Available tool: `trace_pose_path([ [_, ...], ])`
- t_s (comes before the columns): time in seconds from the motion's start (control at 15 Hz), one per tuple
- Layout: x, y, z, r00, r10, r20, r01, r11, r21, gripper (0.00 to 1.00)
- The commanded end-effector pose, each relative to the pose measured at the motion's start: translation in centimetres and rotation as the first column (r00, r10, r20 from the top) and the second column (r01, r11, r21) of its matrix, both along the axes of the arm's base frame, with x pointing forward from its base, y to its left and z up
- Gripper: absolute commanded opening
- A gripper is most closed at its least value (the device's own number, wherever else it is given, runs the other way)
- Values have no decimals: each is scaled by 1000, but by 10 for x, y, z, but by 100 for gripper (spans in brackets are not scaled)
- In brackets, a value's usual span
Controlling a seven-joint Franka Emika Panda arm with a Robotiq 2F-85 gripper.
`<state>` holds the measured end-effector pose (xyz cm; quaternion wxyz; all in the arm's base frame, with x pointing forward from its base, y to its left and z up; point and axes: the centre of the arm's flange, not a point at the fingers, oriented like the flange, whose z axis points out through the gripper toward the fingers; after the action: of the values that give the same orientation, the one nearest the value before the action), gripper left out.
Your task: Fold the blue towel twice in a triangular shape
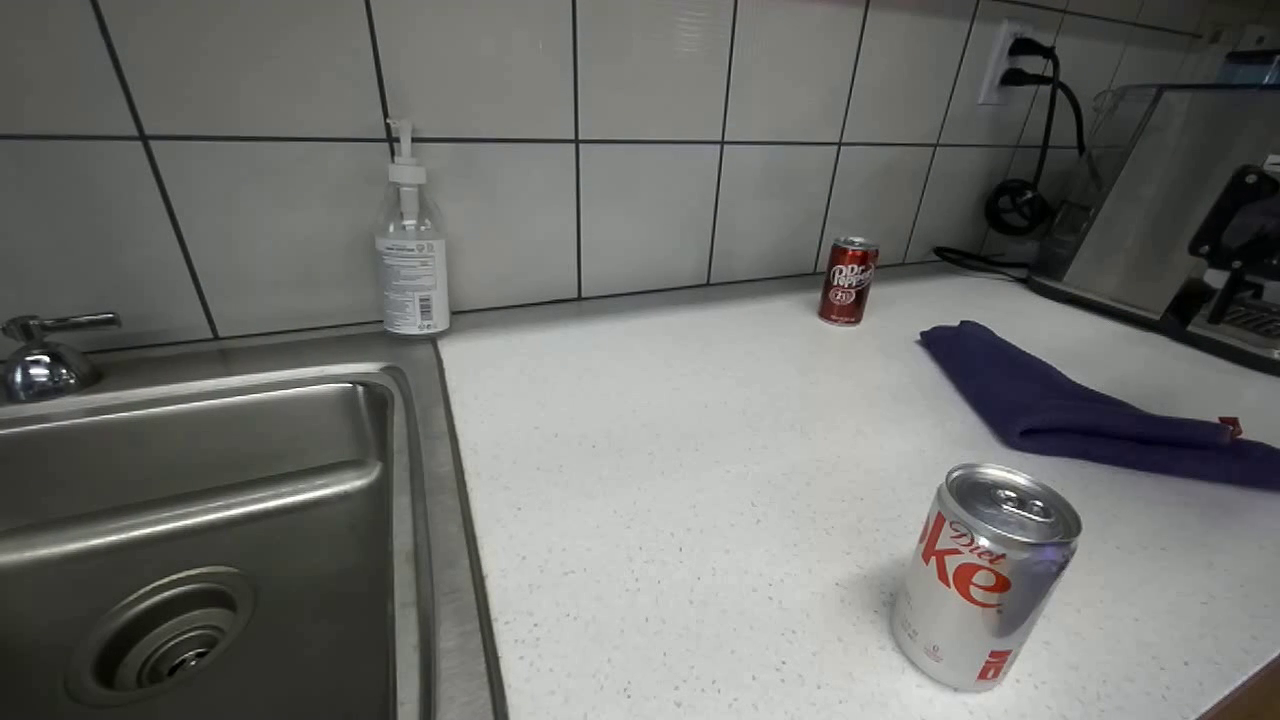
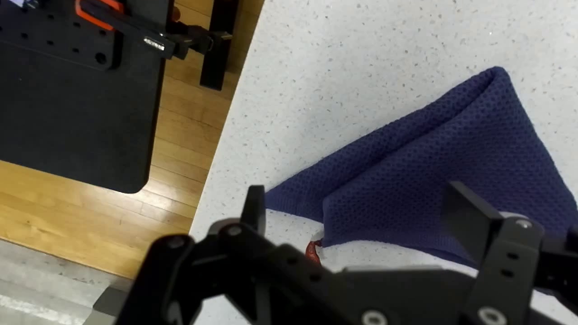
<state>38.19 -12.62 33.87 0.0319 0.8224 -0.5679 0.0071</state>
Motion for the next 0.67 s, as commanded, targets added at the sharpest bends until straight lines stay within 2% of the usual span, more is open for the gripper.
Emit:
trace_pose_path([
  [0.0,-18,23,7,991,135,-1,-135,990,-40,100],
  [0.27,-23,47,6,962,272,-16,-273,960,-55,100],
  [0.6,-26,67,5,883,468,-36,-469,883,-36,100],
])
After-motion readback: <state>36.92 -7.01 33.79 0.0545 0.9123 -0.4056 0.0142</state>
